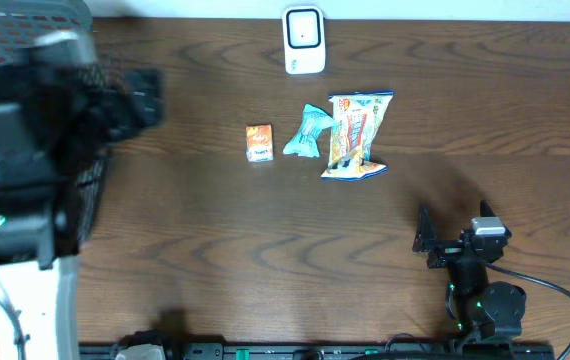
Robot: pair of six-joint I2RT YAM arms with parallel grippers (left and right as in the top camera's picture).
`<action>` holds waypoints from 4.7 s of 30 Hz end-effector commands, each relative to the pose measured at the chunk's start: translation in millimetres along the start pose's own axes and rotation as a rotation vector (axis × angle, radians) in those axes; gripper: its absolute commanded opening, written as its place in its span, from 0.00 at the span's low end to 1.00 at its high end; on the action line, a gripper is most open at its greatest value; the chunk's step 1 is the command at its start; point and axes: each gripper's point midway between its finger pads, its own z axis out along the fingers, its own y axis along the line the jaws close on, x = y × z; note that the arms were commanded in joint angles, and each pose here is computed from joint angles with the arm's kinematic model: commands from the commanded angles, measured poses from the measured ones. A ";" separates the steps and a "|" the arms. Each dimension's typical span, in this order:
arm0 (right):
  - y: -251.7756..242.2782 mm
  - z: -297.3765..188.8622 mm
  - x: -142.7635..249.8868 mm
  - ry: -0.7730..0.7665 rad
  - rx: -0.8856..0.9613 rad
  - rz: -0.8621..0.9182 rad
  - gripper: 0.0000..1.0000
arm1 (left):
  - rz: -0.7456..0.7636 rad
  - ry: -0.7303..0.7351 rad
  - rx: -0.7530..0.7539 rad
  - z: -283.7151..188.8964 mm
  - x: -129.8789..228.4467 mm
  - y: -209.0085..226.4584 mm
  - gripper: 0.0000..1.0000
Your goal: Scan the item barcode
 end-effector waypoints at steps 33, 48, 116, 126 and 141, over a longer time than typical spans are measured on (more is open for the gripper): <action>-2.5 0.1 1.8 0.006 0.012 0.011 0.99 | -0.452 -0.016 -1.083 -31.3 24.2 360.7 0.98; -2.5 0.1 1.8 0.006 0.012 0.011 0.99 | -0.452 0.238 -1.132 3.5 89.1 400.0 0.98; -2.5 0.1 1.8 0.006 0.012 0.011 0.99 | -0.261 -0.198 0.225 -4.5 -77.3 15.5 0.07; -2.5 0.1 1.8 0.006 0.012 0.011 0.99 | 0.135 0.240 0.502 87.1 72.5 -145.0 0.08; -2.5 0.1 1.8 0.006 0.012 0.011 0.99 | 0.238 0.697 0.253 199.7 275.3 -139.1 0.08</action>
